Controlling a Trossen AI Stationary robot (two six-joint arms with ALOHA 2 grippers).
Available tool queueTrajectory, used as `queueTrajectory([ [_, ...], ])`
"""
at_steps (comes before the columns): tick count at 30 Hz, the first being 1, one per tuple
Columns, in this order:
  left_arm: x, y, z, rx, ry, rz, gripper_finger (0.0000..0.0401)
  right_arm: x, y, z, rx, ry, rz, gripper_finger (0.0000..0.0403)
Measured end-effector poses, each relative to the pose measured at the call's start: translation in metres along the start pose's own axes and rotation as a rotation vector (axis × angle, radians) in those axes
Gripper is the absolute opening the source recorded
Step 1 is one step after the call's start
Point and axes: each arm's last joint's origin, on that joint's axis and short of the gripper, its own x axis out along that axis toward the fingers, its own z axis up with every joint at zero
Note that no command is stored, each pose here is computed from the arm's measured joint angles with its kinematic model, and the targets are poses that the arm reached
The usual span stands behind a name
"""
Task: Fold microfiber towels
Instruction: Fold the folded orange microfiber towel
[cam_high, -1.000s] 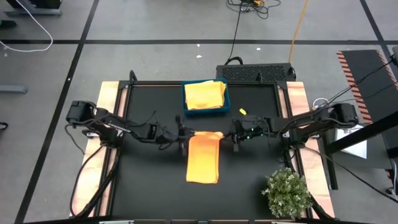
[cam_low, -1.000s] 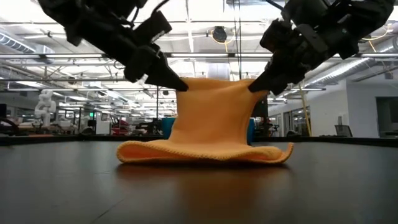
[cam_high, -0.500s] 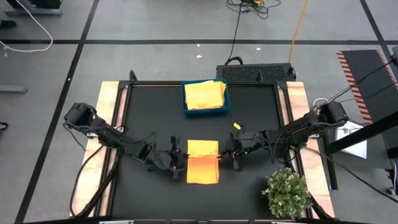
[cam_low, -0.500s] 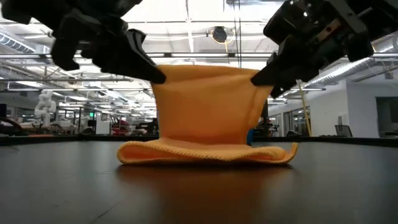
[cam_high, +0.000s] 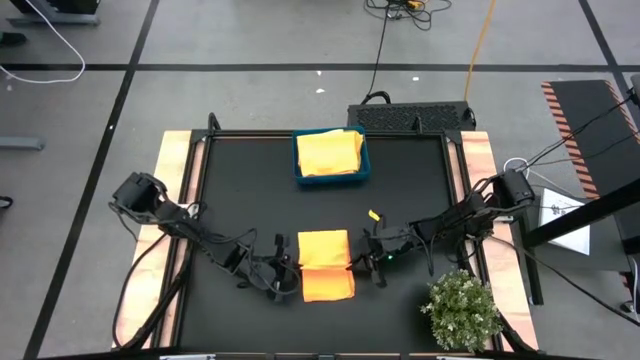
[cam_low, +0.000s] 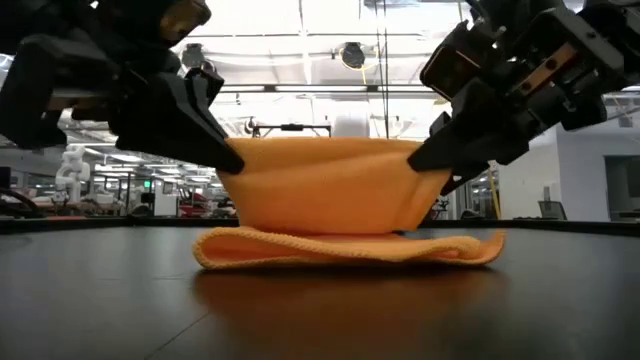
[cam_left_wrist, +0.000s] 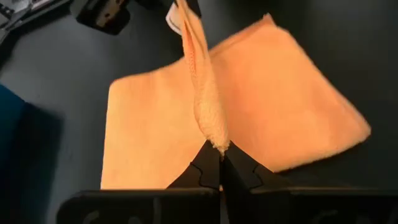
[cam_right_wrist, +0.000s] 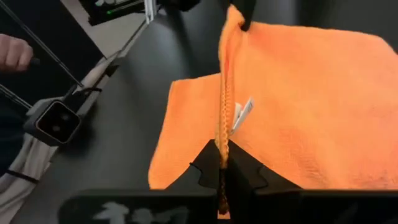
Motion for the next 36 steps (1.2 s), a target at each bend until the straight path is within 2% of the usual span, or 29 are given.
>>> queueTrajectory([
  [13, -0.003, -0.002, 0.007, 0.031, -0.059, -0.003, 0.0003, -0.010, 0.012, 0.020, -0.065, -0.084, 0.061, 0.0000],
  [17, -0.007, -0.001, 0.011, 0.027, -0.083, -0.016, 0.0005, -0.017, 0.016, 0.025, -0.077, -0.074, 0.061, 0.0000],
  [24, -0.013, -0.007, 0.015, 0.015, -0.112, -0.053, 0.0006, -0.017, 0.023, 0.018, -0.059, -0.022, 0.071, 0.0000],
  [33, -0.015, -0.015, 0.016, -0.029, -0.128, -0.278, 0.0024, -0.016, 0.031, 0.013, -0.065, 0.008, 0.097, 0.0009],
  [36, -0.015, -0.016, 0.016, -0.049, -0.124, -0.288, 0.0044, -0.016, 0.033, 0.010, -0.066, 0.028, 0.105, 0.0022],
])
